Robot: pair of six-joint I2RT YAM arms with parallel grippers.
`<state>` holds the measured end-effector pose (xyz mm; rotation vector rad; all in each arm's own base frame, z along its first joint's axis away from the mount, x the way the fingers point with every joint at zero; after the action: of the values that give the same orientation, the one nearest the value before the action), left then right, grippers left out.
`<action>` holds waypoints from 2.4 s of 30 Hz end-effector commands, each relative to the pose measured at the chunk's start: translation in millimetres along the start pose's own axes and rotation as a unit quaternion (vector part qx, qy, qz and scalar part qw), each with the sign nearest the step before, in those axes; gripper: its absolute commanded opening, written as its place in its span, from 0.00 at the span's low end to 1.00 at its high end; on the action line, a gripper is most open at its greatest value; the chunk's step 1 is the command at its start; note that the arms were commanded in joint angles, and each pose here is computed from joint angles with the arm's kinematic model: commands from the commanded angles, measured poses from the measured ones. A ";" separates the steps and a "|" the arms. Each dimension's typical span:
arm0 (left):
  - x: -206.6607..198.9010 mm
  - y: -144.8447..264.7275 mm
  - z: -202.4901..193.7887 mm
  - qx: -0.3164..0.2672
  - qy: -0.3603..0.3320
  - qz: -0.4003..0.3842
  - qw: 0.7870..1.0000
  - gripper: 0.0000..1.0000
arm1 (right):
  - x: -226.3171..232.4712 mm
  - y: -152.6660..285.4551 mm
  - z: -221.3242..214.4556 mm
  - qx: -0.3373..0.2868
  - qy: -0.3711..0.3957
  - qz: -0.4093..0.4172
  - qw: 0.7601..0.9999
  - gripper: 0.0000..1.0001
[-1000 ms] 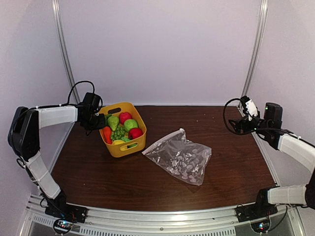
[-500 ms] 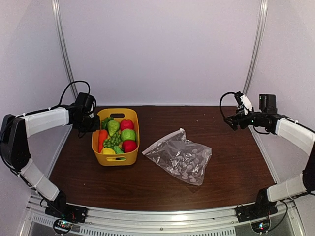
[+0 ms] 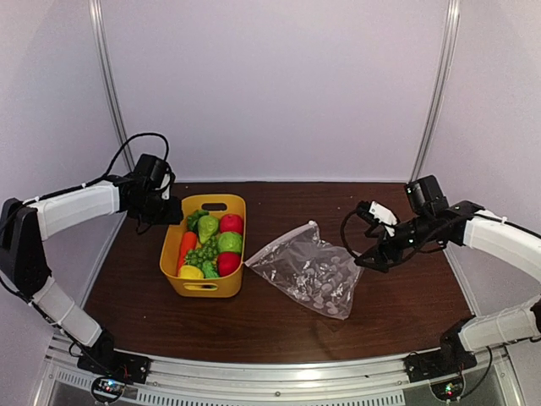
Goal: Place the food in the zip-top bag and seal the zipper
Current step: Adjust the bin at the corner of the board, then adjust the zipper food storage bag at the center of the board, then pick up the zipper food storage bag from the center of the board.
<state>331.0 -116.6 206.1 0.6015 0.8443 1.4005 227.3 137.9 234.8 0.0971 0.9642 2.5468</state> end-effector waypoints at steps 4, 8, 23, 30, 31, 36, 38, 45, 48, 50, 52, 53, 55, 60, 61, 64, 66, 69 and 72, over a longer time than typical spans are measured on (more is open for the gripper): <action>-10.5 72.2 67.1 -0.146 -0.047 0.000 0.988 0.57 | -5.4 -25.0 -21.2 0.102 0.013 -0.020 0.995 1.00; -14.1 79.3 74.2 -0.162 -0.044 -0.014 0.986 0.58 | -24.1 -38.2 -36.8 0.172 0.006 -0.086 0.981 1.00; -63.7 59.5 51.5 -0.125 -0.112 -0.216 0.962 0.53 | -170.3 20.0 28.3 0.071 -0.105 -0.289 0.949 1.00; -63.5 56.4 46.3 -0.141 -0.105 -0.188 0.966 0.53 | -60.5 -44.9 54.7 0.084 0.020 -0.171 0.981 0.79; -61.2 57.4 48.1 -0.150 -0.103 -0.174 0.968 0.53 | -48.6 -54.7 56.3 0.093 0.028 -0.164 0.982 0.74; -48.9 63.0 52.4 -0.187 -0.098 -0.110 0.971 0.54 | -18.2 -86.9 65.0 0.109 0.027 -0.171 0.979 0.54; -45.0 66.2 52.0 -0.199 -0.098 -0.097 0.970 0.54 | -7.0 -96.6 66.5 0.114 0.028 -0.170 0.978 0.51; -32.8 73.4 46.0 -0.221 -0.100 -0.061 0.968 0.58 | 17.0 -141.6 55.8 0.195 0.049 -0.160 0.966 0.54; -30.3 71.2 42.7 -0.220 -0.101 -0.056 0.969 0.58 | 20.2 -155.5 53.9 0.214 0.047 -0.156 0.963 0.60; -29.7 69.3 41.7 -0.217 -0.102 -0.056 0.969 0.59 | 22.7 -162.9 52.9 0.222 0.043 -0.150 0.962 0.63; -28.4 67.6 41.5 -0.212 -0.102 -0.057 0.970 0.59 | 22.2 -168.1 51.0 0.230 0.037 -0.154 0.960 0.64; -28.0 67.1 41.8 -0.211 -0.101 -0.059 0.971 0.59 | 21.7 -171.0 49.9 0.235 0.035 -0.159 0.958 0.64; -27.0 67.2 42.1 -0.209 -0.097 -0.064 0.971 0.59 | 20.3 -176.3 47.0 0.245 0.032 -0.165 0.955 0.61; -25.2 70.9 43.5 -0.211 -0.096 -0.068 0.970 0.59 | 17.2 -187.7 36.6 0.266 0.030 -0.199 0.943 0.58; -25.0 72.1 43.9 -0.212 -0.094 -0.070 0.970 0.59 | 16.5 -189.4 35.0 0.269 0.031 -0.205 0.941 0.57; -23.8 73.7 43.4 -0.216 -0.093 -0.071 0.969 0.59 | 14.3 -194.4 31.3 0.279 0.029 -0.216 0.935 0.54; -24.1 73.7 43.1 -0.215 -0.092 -0.073 0.970 0.59 | 12.8 -195.0 30.6 0.283 0.030 -0.225 0.932 0.49; -25.5 75.9 44.0 -0.216 -0.092 -0.081 0.969 0.59 | 9.8 -190.9 34.4 0.280 0.030 -0.243 0.928 0.34; -25.4 73.5 42.2 -0.214 -0.091 -0.083 0.969 0.59 | 5.8 -179.9 42.7 0.269 0.032 -0.256 0.928 0.17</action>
<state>323.4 -131.0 285.6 0.3602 0.4319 1.3121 289.6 290.2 125.9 -0.0227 1.5351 1.8258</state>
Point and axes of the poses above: each gripper's point midway between its finger pads, its own y axis back along the fingers, its own x axis along the line the jaws close on, z = x × y, the point moved 9 cm from there along y, back along the fingers, and after that the axes turned 6 degrees about y, right-handed, at the moved point
